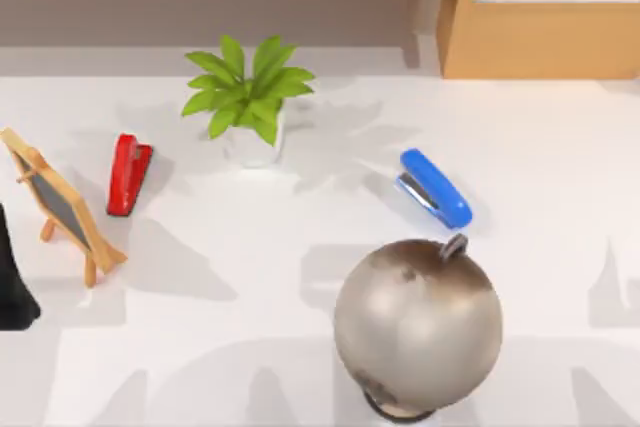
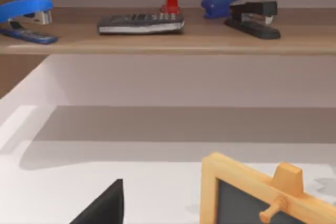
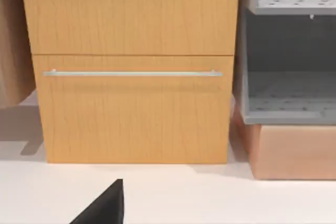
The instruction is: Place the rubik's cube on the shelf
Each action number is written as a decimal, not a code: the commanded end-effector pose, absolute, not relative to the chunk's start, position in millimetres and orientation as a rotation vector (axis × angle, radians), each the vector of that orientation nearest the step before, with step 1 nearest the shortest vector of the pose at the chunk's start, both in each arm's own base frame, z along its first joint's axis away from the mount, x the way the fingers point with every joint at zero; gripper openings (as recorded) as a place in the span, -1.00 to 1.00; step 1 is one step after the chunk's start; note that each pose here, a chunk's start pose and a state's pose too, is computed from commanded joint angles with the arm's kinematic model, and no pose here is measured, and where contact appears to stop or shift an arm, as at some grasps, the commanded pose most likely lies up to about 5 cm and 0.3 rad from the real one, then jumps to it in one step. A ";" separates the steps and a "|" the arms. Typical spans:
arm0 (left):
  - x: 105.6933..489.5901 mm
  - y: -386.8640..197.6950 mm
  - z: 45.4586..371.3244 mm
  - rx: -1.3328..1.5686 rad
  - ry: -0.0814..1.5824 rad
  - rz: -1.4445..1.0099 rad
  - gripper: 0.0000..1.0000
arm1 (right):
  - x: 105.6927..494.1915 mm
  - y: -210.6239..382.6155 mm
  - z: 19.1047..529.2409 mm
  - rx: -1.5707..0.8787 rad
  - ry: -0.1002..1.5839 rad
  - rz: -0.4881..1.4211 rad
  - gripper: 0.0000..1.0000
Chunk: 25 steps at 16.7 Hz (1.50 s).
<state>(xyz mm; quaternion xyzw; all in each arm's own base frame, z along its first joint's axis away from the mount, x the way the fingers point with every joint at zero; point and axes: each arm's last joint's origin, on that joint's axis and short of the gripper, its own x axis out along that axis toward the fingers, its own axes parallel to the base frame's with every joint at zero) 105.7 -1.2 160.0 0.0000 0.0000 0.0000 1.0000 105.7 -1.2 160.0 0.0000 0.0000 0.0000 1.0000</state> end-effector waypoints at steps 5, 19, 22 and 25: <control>105.7 -1.2 160.0 0.000 0.000 0.000 1.00 | 107.4 -1.2 172.6 -0.060 -0.023 0.001 1.00; 105.7 -1.2 160.0 0.000 0.000 0.000 1.00 | 281.2 19.6 234.7 -1.047 -0.032 0.038 1.00; 105.7 -1.2 160.0 0.000 0.000 0.000 1.00 | 330.0 31.6 209.4 -1.228 -0.037 0.030 1.00; 105.7 -1.2 160.0 0.000 0.000 0.000 1.00 | 366.6 44.5 173.7 -1.372 -0.032 0.018 1.00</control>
